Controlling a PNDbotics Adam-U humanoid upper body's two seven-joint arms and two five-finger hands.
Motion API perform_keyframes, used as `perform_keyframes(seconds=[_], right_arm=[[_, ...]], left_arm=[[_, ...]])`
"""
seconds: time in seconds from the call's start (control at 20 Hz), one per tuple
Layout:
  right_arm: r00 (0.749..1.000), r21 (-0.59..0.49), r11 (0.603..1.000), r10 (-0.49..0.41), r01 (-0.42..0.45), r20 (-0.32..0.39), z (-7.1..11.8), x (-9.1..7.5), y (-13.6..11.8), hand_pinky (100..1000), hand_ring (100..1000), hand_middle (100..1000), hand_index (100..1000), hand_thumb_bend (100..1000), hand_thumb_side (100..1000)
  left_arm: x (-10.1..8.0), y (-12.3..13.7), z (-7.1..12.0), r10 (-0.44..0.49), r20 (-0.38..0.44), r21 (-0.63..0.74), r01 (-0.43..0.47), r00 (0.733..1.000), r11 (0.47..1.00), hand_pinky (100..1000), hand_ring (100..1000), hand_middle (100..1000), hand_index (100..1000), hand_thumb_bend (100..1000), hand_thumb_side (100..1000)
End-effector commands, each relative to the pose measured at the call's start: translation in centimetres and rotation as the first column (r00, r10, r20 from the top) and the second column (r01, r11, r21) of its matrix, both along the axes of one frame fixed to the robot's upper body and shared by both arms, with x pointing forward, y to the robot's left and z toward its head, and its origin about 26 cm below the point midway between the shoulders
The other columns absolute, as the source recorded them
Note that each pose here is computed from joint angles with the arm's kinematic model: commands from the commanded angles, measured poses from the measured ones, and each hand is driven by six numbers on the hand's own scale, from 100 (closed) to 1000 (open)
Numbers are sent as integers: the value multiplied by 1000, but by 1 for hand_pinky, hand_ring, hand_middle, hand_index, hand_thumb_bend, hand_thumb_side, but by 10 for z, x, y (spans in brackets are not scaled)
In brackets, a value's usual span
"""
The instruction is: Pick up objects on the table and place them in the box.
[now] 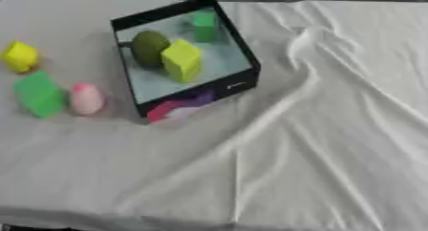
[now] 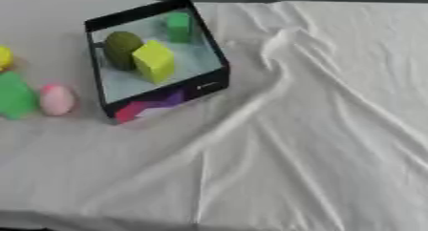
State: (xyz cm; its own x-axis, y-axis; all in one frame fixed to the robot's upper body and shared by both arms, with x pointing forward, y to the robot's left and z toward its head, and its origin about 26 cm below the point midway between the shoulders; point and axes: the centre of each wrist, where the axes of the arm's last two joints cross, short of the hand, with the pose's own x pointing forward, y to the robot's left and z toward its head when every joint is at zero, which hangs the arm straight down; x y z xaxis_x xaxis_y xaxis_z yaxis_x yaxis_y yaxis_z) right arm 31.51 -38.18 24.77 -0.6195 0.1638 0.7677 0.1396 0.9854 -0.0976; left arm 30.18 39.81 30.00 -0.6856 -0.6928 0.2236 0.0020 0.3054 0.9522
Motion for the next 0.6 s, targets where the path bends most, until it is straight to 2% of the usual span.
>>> perform_keyframes(seconds=[0.05,0.35,0.6], right_arm=[[999,-15,999,-35,35,2,7,1,-5,847,759,777,898,100,566],[995,-30,998,-62,60,-76,-2,8,-9,850,760,778,899,100,580],[992,-46,996,-80,76,-101,-7,9,-12,848,757,775,891,100,585]], left_arm=[[2,8,18,1,-19,174,2,1000,985,879,920,853,849,496,100],[8,8,20,-5,-35,328,16,999,944,880,915,849,855,611,115],[11,5,19,-18,-55,415,39,998,909,875,902,841,849,671,117]])
